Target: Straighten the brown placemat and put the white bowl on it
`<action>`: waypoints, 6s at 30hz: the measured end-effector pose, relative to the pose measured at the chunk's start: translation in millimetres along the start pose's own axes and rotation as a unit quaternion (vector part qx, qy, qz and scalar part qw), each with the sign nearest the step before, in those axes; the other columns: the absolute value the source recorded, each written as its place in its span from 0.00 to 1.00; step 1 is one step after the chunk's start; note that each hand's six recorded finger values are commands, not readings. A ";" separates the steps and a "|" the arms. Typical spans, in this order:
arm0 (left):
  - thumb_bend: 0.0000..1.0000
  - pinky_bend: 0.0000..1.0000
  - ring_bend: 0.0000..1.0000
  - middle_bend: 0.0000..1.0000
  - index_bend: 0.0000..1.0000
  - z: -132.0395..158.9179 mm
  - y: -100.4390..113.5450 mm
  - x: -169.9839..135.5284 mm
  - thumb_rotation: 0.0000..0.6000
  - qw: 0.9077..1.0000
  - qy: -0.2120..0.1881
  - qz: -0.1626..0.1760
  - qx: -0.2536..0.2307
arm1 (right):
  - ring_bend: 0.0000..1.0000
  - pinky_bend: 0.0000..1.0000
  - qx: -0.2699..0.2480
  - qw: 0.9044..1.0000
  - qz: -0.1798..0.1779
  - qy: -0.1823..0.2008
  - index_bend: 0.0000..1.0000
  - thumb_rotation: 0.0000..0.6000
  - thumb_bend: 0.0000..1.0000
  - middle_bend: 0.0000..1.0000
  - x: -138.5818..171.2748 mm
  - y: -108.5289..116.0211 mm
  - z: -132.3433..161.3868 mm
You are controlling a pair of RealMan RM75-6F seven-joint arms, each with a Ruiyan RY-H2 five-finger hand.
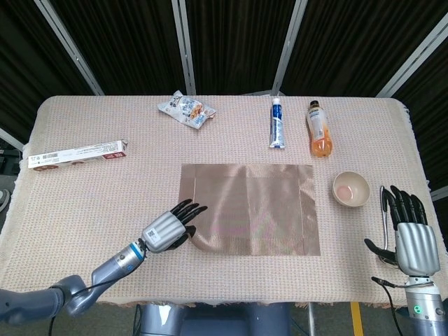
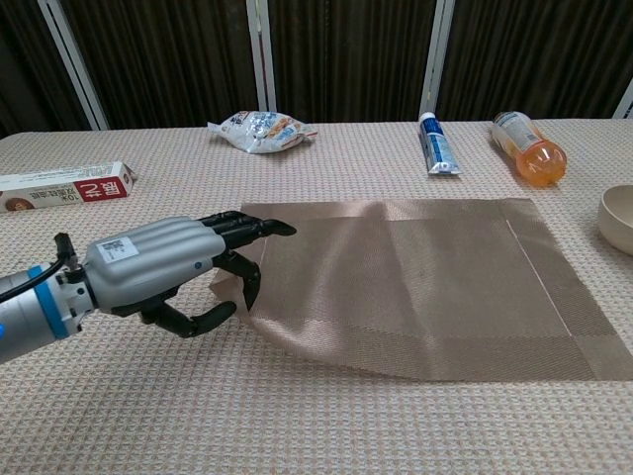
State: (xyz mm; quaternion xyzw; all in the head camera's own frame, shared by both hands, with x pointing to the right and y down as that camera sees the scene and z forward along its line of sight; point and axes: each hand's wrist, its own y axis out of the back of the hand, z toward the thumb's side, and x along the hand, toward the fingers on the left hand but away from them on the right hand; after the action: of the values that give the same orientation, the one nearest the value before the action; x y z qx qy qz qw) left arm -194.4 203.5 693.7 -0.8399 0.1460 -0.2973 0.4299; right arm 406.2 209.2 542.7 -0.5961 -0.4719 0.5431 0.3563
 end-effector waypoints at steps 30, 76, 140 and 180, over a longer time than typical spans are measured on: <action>0.00 0.00 0.00 0.00 0.02 -12.5 1.0 -99.7 1.00 0.998 -0.016 -0.047 0.037 | 0.00 0.00 -0.001 1.000 -0.002 0.015 0.00 1.00 0.00 0.00 5.0 1.1 12.3; 0.00 0.00 0.00 0.00 0.00 -123.9 152.1 -198.5 1.00 0.914 0.371 0.167 -0.004 | 0.00 0.00 0.110 0.977 0.164 -0.078 0.26 1.00 0.01 0.00 -121.8 -137.1 -40.4; 0.00 0.00 0.00 0.00 0.00 -143.2 141.5 -205.3 1.00 0.911 0.383 0.150 -0.040 | 0.00 0.00 0.202 0.864 0.171 0.429 0.81 1.00 0.42 0.00 -89.0 -169.7 287.6; 0.00 0.00 0.00 0.00 0.00 -122.8 151.1 -222.9 1.00 0.901 0.400 0.159 0.047 | 0.00 0.00 0.199 0.936 0.024 0.291 0.00 1.00 0.00 0.00 -73.9 -39.1 142.7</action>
State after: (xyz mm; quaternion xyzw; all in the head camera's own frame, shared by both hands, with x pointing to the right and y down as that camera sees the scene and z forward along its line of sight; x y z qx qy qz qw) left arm -443.5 148.3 543.8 -0.5949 0.4231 -0.5423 0.4158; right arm 261.6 138.3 580.0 -0.6564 -0.2156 0.4368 0.5760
